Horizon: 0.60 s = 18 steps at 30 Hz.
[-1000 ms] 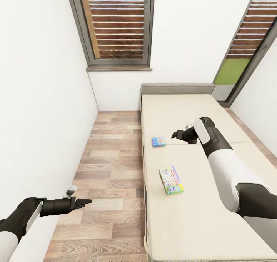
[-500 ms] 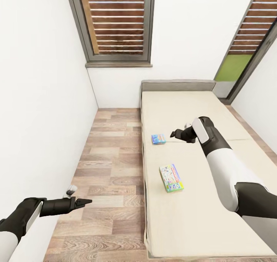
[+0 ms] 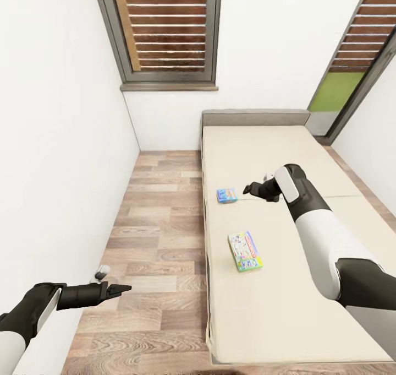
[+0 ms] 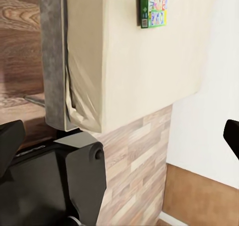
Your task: Put all the toys in the child's room - the three board games (two on the bed and one on the table), the two jigsaw puzzles on the table, and the tennis ball on the table - inside the toy box on the table in the child's room.
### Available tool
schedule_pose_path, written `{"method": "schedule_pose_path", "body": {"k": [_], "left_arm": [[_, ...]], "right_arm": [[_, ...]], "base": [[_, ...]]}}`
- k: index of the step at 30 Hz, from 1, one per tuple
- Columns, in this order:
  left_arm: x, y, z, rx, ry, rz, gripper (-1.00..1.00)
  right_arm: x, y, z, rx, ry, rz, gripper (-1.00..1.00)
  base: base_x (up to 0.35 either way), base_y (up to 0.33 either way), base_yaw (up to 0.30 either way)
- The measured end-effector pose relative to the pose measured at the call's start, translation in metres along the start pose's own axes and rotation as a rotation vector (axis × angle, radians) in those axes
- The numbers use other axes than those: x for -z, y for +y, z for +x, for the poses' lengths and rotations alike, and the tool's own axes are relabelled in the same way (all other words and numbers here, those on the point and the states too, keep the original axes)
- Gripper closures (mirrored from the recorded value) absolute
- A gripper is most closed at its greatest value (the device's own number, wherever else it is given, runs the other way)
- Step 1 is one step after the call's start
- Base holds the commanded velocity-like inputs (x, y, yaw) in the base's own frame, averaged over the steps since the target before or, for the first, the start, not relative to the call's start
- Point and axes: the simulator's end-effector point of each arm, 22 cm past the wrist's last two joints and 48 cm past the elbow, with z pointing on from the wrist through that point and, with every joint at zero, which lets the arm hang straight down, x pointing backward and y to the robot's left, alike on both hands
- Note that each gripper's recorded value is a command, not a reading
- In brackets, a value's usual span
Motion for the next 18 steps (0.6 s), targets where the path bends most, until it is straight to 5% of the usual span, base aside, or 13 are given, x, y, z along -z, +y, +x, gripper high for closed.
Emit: {"method": "schedule_pose_path", "body": {"k": [18], "left_arm": [[-0.006,0.012,0.008,0.023,0.018,-0.009,-1.00]], "right_arm": [[-0.013,0.000,-0.001,-0.001,0.010,0.001,-1.00]], "base": [[0.000,0.000,0.000]]}}
